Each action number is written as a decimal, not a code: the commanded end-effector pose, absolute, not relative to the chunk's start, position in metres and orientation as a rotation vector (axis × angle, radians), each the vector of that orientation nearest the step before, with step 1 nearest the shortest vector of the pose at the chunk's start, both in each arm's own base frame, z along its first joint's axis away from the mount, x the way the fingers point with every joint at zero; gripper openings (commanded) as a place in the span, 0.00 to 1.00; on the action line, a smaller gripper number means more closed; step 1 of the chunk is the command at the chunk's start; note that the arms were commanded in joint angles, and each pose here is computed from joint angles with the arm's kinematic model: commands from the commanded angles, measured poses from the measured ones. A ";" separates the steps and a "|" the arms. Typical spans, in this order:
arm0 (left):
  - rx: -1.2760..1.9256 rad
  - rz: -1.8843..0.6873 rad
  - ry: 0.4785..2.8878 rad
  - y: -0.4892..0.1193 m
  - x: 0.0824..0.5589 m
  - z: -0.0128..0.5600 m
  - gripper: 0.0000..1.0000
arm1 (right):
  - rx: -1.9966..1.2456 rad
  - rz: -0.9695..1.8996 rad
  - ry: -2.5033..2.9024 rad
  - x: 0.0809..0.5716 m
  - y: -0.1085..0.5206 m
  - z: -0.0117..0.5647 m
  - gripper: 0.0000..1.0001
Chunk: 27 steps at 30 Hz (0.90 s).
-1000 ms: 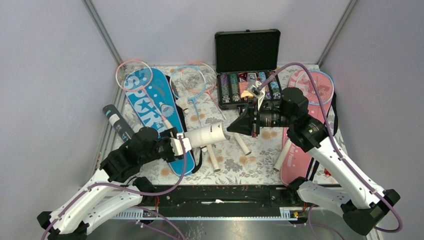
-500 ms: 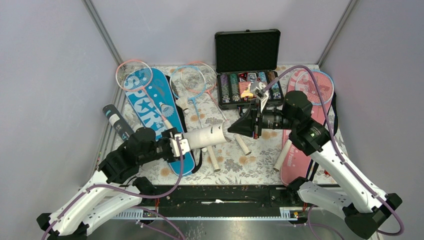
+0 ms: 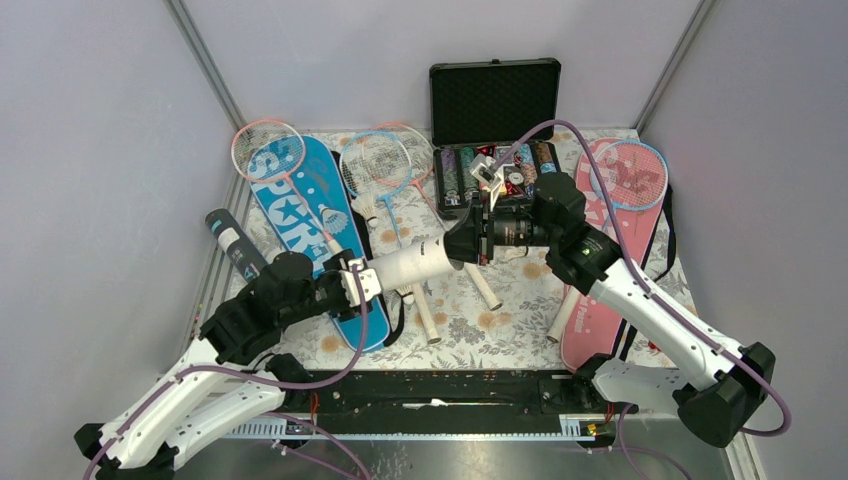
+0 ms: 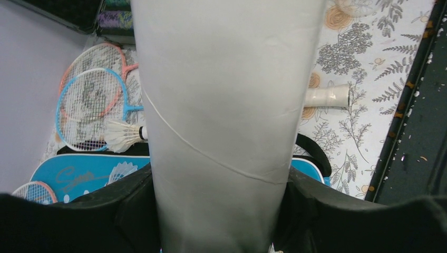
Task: Pack up the badminton gear
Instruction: Place the shuttlecock at the shuttle tube.
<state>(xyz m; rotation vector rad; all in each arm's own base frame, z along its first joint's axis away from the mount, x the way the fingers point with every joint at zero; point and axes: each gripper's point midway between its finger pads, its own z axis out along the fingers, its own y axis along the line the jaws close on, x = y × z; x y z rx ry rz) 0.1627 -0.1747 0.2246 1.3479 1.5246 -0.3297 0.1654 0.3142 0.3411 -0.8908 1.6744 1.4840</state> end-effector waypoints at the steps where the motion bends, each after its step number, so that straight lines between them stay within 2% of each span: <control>1: 1.221 -0.302 1.431 -0.181 0.180 0.262 0.38 | -0.784 1.426 1.660 0.184 0.318 0.355 0.15; 5: 1.140 -0.228 1.496 -0.169 0.192 0.258 0.37 | -0.639 1.302 1.698 0.197 0.300 0.369 0.43; 9: 1.030 -0.141 1.539 -0.155 0.206 0.256 0.36 | -0.505 1.214 1.688 0.207 0.283 0.382 0.64; 14: 0.874 -0.017 1.606 -0.132 0.223 0.252 0.36 | -0.288 1.115 1.704 0.236 0.269 0.382 0.67; 18: 0.649 0.215 1.677 -0.086 0.241 0.255 0.36 | -0.117 1.049 1.730 0.264 0.265 0.369 0.66; 21: 0.470 0.345 1.692 -0.051 0.245 0.267 0.36 | -0.041 1.023 1.763 0.288 0.275 0.357 0.63; 27: 0.248 0.384 1.644 -0.017 0.240 0.298 0.36 | -0.004 1.016 1.897 0.333 0.323 0.317 0.60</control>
